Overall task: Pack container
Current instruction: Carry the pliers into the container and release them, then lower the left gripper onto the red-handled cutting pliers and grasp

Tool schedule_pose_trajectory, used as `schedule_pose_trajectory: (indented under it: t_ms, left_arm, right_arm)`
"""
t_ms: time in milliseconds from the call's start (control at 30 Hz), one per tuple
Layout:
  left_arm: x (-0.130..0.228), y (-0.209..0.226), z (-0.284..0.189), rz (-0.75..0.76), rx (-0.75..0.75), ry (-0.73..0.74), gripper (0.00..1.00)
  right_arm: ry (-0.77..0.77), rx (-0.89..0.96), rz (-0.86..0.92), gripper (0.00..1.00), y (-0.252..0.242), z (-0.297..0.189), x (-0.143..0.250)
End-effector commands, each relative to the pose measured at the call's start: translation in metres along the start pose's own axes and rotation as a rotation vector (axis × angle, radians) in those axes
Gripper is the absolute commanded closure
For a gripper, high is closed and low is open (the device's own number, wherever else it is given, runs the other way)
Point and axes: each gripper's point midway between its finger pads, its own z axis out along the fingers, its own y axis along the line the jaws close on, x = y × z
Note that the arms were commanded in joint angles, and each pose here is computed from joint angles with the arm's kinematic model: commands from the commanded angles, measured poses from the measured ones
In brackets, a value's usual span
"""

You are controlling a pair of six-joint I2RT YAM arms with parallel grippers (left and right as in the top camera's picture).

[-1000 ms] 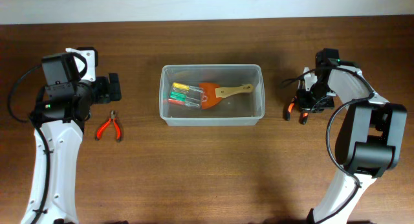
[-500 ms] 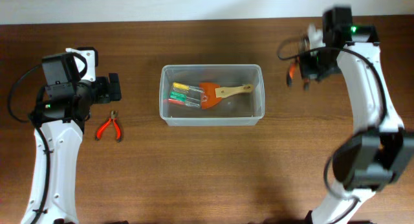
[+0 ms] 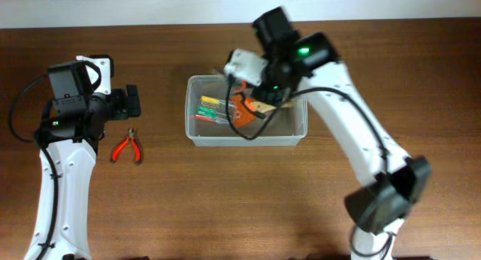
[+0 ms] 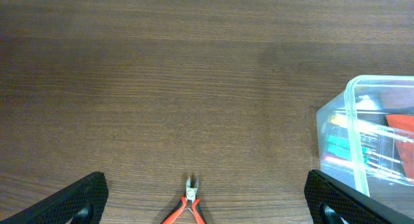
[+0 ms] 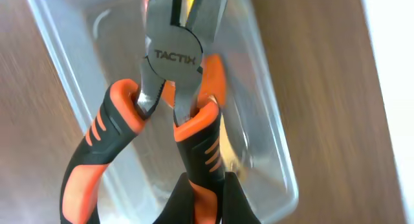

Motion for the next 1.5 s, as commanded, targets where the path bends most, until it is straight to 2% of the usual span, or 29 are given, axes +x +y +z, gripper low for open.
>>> schedule_pose_trajectory:
  t_ms: [0, 267, 433, 467, 533, 600, 700, 767, 967, 1200, 1300, 1333, 1467]
  left_arm:
    - [-0.006, 0.001, -0.002, 0.012, 0.0, -0.014, 0.01]
    - [-0.006, 0.001, -0.002, 0.012, 0.001, -0.014, 0.01]
    - [-0.006, 0.001, -0.002, 0.012, 0.001, -0.014, 0.01]
    - [-0.006, 0.001, -0.002, 0.012, 0.0, -0.014, 0.01]
    - [-0.006, 0.001, -0.002, 0.012, 0.0, -0.014, 0.01]
    - [-0.006, 0.001, -0.002, 0.012, 0.001, -0.014, 0.01]
    - [-0.006, 0.001, -0.002, 0.012, 0.0, -0.014, 0.01]
    - [-0.006, 0.001, -0.002, 0.012, 0.001, -0.014, 0.01]
    - [-0.006, 0.001, -0.002, 0.012, 0.0, -0.014, 0.01]
    - [-0.006, 0.001, -0.002, 0.012, 0.0, -0.014, 0.01]
    - [-0.006, 0.001, -0.002, 0.012, 0.0, -0.014, 0.01]
    - [-0.006, 0.001, -0.002, 0.012, 0.001, -0.014, 0.01]
    - [-0.006, -0.007, -0.002, 0.012, 0.044, -0.018, 0.01]
  right_arm:
    - [0.002, -0.07, -0.239, 0.96, 0.011, 0.047, -0.01]
    - [0.023, -0.249, -0.285, 0.96, 0.053, 0.127, -0.014]
    - [0.048, -0.304, -0.329, 0.95, 0.081, 0.148, -0.02]
    - [0.051, -0.306, -0.338, 0.87, 0.085, 0.15, -0.022]
    - [0.088, -0.274, -0.362, 0.5, 0.085, 0.152, -0.022]
    - [0.174, -0.198, -0.352, 0.4, 0.071, 0.153, -0.012]
    - [0.331, -0.036, -0.274, 0.35, 0.036, 0.148, 0.013]
    - [0.381, 0.052, -0.167, 0.34, 0.01, 0.134, 0.029]
    - [0.318, 0.187, 0.236, 0.35, -0.046, 0.069, 0.055]
    - [0.091, 0.275, 0.813, 0.26, -0.111, -0.047, 0.11]
    - [-0.013, 0.277, 1.057, 0.23, -0.131, -0.086, 0.156]
    - [-0.041, 0.263, 1.167, 0.23, -0.137, -0.097, 0.184]
    - [-0.035, 0.233, 1.367, 0.24, -0.138, -0.108, 0.249]
